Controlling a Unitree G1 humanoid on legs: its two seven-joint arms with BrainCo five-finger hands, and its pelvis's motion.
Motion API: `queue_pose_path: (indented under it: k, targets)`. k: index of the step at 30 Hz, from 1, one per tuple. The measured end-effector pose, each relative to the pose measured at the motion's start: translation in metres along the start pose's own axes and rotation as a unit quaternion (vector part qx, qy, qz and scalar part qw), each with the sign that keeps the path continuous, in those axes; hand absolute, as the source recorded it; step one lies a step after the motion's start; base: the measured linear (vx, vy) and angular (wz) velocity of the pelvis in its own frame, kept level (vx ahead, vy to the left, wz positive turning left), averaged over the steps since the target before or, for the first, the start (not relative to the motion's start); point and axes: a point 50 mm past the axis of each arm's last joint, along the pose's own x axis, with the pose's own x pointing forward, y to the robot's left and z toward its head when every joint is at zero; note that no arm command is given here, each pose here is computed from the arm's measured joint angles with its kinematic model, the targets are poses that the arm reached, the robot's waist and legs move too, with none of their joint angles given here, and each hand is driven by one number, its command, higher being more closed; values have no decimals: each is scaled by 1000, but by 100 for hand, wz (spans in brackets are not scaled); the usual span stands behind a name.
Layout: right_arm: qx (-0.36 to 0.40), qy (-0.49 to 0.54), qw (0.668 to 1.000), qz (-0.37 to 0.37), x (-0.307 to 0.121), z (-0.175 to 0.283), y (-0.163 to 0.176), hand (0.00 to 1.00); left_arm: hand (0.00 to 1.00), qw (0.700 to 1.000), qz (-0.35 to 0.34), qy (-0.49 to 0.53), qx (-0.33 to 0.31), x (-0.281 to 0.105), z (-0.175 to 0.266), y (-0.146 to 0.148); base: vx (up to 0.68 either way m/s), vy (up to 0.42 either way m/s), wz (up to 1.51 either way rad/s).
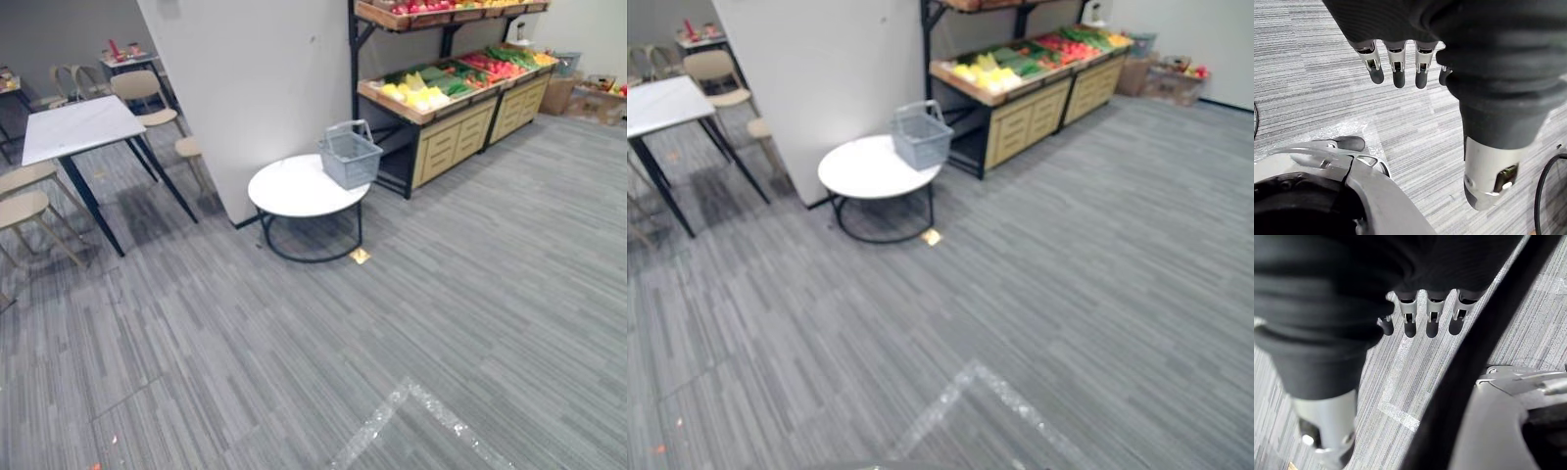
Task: Pick vegetable in the basket
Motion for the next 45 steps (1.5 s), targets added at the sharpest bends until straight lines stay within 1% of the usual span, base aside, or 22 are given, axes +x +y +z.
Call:
queue_pose_path:
  k: [4,11,25,41,45]
  targets:
    - [-2,-7,1000,1,0,1,0,0,0,1000,-8,-4,25,0,2,0,-53,13,-7]
    - [-2,-8,1000,4,0,1,1,0,0,999,-13,-14,37,1,5,-2,39,9,-2]
    - [-48,-42,998,18,0,11,5,0,0,997,-22,-35,62,2,13,-4,42,-8,-3]
    - [-41,-43,998,27,0,13,4,0,0,995,-33,-35,90,2,15,-5,-4,-5,0]
    - [-32,-52,998,28,2,22,6,0,0,993,-40,-47,101,5,25,-9,7,-5,-6]
